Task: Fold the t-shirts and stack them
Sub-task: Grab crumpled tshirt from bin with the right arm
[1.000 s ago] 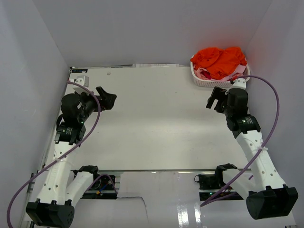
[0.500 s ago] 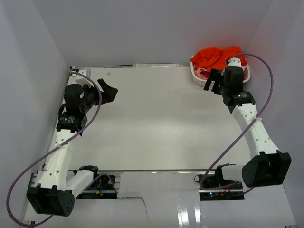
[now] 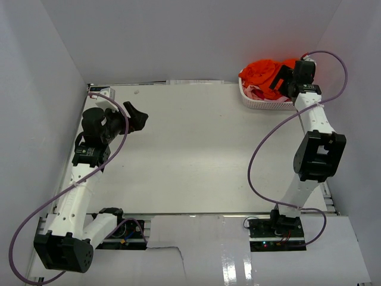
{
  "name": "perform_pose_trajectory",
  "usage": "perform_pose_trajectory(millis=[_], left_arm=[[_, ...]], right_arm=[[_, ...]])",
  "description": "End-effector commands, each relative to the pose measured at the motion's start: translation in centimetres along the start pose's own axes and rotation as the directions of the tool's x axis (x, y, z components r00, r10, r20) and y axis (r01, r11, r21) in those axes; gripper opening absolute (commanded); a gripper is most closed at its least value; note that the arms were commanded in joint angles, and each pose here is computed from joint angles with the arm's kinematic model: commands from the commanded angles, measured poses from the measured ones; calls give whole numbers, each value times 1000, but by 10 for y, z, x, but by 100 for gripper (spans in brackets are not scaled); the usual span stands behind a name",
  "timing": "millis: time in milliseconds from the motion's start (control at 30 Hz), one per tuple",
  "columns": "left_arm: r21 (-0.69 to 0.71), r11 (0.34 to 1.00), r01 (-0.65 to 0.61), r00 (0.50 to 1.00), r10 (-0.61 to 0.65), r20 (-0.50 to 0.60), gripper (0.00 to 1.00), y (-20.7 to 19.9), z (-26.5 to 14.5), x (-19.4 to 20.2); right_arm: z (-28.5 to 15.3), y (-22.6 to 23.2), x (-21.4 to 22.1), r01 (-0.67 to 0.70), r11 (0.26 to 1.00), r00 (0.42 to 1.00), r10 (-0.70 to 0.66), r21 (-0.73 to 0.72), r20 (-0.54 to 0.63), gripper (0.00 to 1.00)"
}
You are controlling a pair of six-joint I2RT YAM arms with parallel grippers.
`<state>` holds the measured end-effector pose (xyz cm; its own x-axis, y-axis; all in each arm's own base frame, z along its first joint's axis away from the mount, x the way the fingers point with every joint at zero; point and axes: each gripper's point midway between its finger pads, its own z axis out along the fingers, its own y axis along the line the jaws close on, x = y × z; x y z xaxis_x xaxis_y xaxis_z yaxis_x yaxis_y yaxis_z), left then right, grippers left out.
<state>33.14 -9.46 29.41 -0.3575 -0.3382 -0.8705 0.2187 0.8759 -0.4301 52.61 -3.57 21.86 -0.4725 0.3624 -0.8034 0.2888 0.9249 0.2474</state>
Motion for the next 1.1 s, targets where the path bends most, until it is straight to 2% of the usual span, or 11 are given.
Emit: perform_pose_trajectory(millis=[0,133,200,400,700,1067], left_arm=[[23,1000,-21,999,20,30,98,-5,-6,-6],[24,999,-22,1000,21,21,98,-4,-6,-2],[26,999,-21,1000,21,17,98,-4,-5,-1],[28,999,-21,1000,20,8,98,-4,-4,2],[24,1000,-20,1000,20,8,98,-3,-4,1],[4,1000,-16,1000,16,0,98,1,-3,4]], right_arm=[[7,10,-25,-36,999,998,37,-25,44,95],[22,12,-46,-44,999,997,46,-29,58,95],[36,8,-37,-44,999,999,44,-10,15,94],[51,1,-39,-45,999,999,44,13,21,89],[47,-20,-33,-74,995,997,73,71,18,88],[76,-32,-26,-125,991,992,126,41,-29,82]])
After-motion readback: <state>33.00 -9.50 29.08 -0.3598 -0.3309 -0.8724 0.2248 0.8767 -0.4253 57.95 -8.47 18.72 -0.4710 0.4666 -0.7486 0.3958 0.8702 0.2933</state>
